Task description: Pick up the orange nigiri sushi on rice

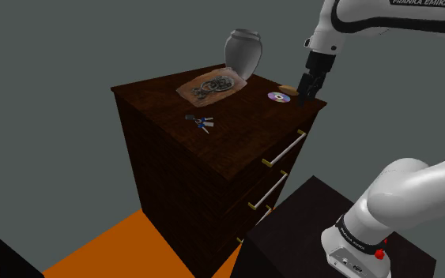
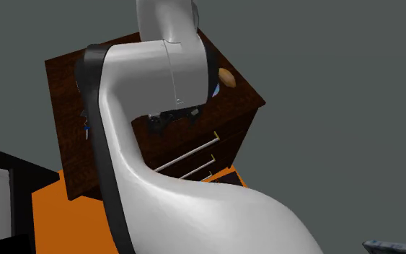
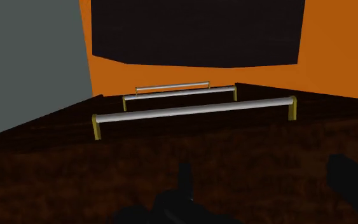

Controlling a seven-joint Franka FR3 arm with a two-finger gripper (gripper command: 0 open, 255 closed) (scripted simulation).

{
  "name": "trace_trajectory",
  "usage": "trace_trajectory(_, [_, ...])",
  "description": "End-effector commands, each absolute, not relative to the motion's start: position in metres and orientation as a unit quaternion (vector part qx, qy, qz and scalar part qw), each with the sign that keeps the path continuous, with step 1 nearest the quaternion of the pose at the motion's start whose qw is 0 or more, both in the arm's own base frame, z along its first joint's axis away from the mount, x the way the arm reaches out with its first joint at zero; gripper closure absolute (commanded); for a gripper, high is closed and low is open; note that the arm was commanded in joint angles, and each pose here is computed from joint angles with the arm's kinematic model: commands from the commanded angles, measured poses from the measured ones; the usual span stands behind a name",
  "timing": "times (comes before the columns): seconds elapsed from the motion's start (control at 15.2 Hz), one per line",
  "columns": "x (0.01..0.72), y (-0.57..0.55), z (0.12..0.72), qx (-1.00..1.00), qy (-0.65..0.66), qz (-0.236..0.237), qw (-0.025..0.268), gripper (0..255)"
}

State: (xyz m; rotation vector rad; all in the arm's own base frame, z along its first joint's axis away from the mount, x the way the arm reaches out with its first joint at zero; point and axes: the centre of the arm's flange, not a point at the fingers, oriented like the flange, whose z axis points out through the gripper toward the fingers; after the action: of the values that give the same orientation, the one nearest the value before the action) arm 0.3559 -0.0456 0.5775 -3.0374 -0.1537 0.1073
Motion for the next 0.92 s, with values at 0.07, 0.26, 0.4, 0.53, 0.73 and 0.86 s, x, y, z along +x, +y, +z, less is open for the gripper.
trace_trajectory(0.07, [0.381,-0.079,0.568,-0.997,-0.052,0.032,0.046,0])
trace_trajectory(0.26, [0.404,-0.108,0.562,-0.997,-0.053,0.029,0.043,0])
trace_trajectory(0.4, [0.420,-0.127,0.557,-0.997,-0.053,0.027,0.041,0])
trace_trajectory(0.53, [0.437,-0.147,0.553,-0.997,-0.054,0.025,0.039,0])
trace_trajectory(0.73, [0.461,-0.176,0.547,-0.998,-0.055,0.022,0.036,0])
trace_trajectory(0.86, [0.477,-0.195,0.543,-0.998,-0.056,0.020,0.034,0])
